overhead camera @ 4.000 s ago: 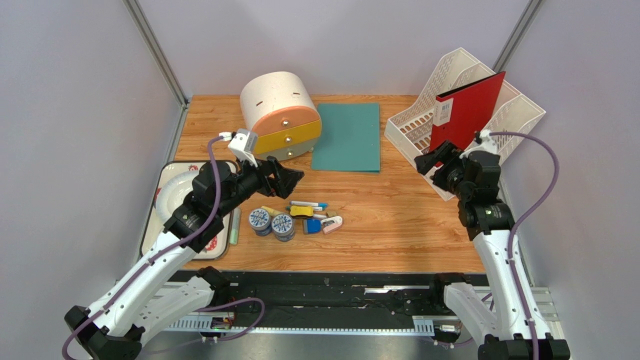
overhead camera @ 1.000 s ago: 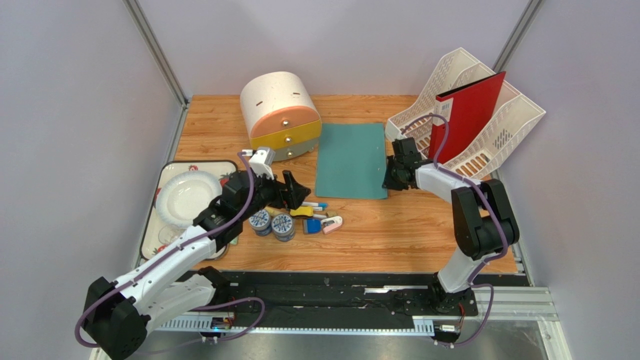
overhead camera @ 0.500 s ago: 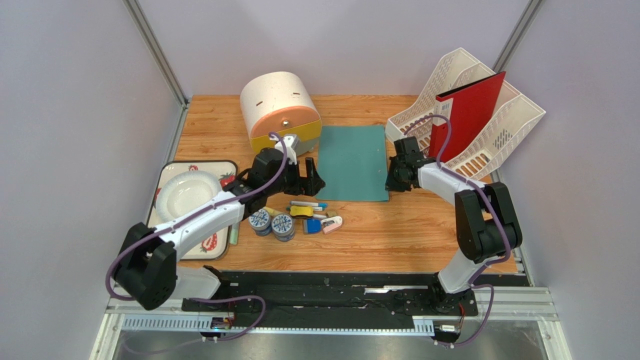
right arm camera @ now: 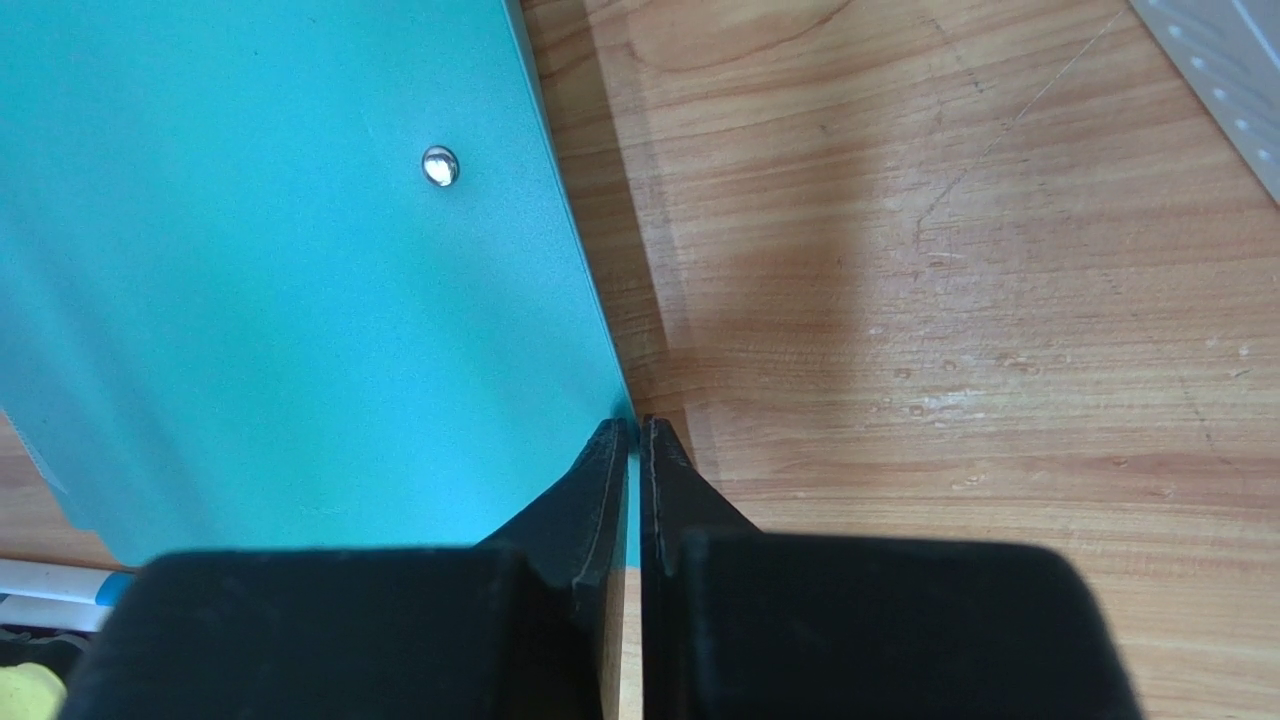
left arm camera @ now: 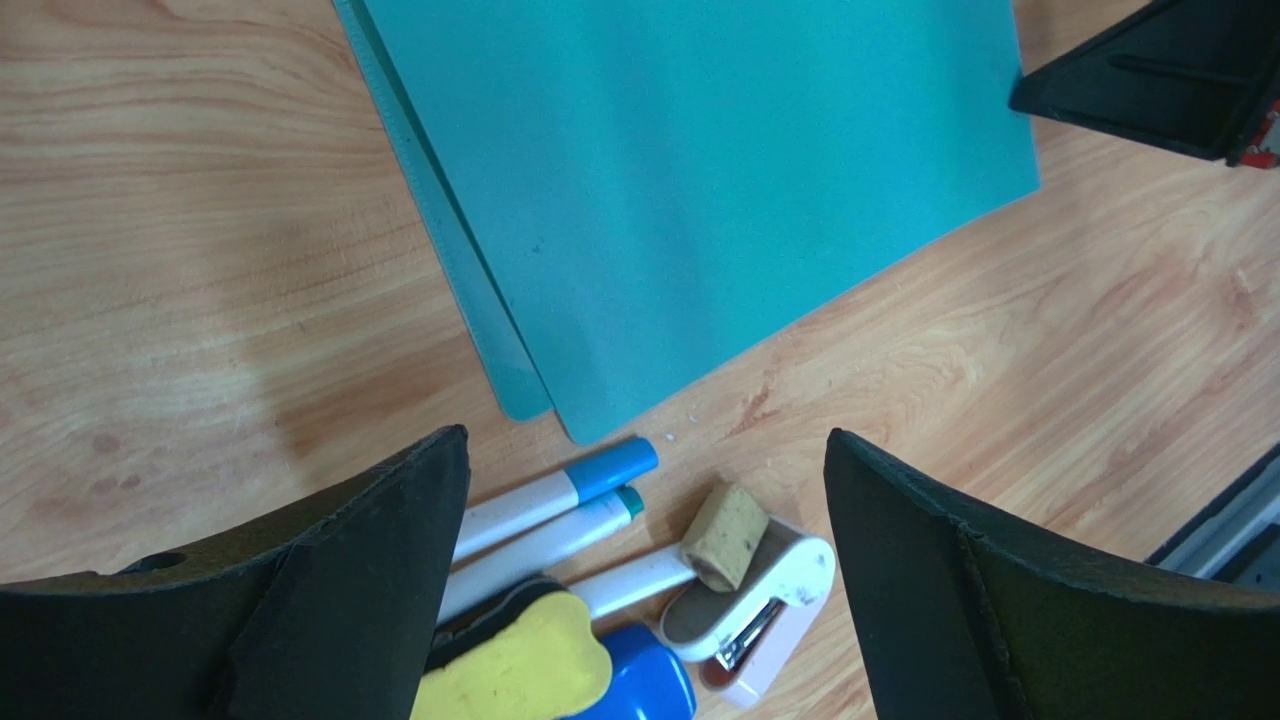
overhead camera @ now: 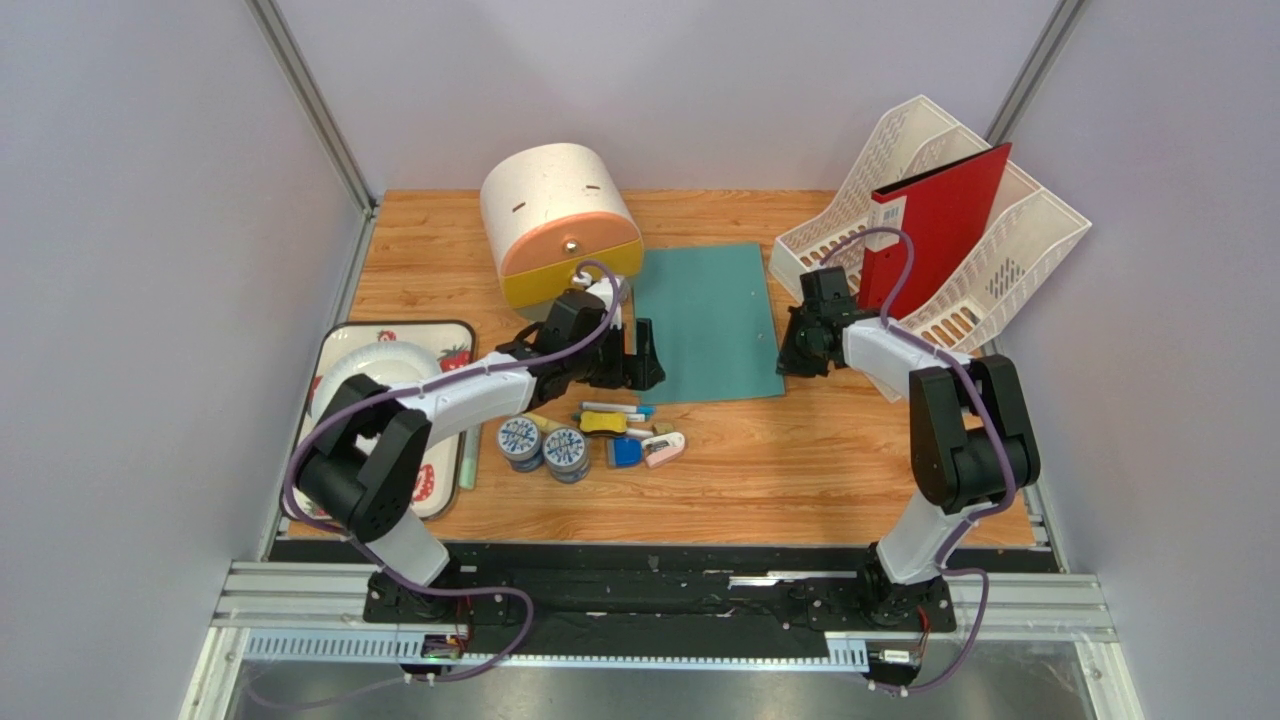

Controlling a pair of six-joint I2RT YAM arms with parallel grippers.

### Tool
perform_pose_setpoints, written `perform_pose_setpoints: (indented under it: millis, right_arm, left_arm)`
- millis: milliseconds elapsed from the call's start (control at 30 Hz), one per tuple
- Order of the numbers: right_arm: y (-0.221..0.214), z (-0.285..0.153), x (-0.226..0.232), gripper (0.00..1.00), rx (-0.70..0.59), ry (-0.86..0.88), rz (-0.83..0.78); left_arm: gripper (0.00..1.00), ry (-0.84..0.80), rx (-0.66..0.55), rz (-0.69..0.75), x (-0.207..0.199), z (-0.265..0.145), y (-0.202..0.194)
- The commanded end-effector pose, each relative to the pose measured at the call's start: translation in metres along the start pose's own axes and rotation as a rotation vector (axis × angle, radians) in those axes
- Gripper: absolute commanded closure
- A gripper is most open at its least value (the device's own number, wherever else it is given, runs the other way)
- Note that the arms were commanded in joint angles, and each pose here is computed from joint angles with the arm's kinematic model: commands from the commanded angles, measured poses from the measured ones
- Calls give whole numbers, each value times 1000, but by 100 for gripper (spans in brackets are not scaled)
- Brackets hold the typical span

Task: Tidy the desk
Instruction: Pick up the folder from the center of the board.

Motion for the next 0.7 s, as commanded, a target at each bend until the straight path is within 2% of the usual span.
perform_pose_setpoints:
  millis: [0,467,667]
  right_arm:
    - [-27,18,-18,97,108,-79,3]
    - [-27,19,-21,97,127,-59,11]
    - [-26,20,-21,96,127,-59,11]
  left_arm:
    - [4,-30,-47,8,-14,11,20]
    - [5,37,-9,-48,7,47,31]
    - [5,-19,-1,-62,4,54,31]
Point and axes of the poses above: each gripper's point midway between its finger pads, its own z axis out along the fingers, its own x axis along the line the jaws close on, y = z × x, the point moved 6 cm from there along -z, back along the fingers, and after that the axes turned 12 degrees about -z, right-handed, at the moved point
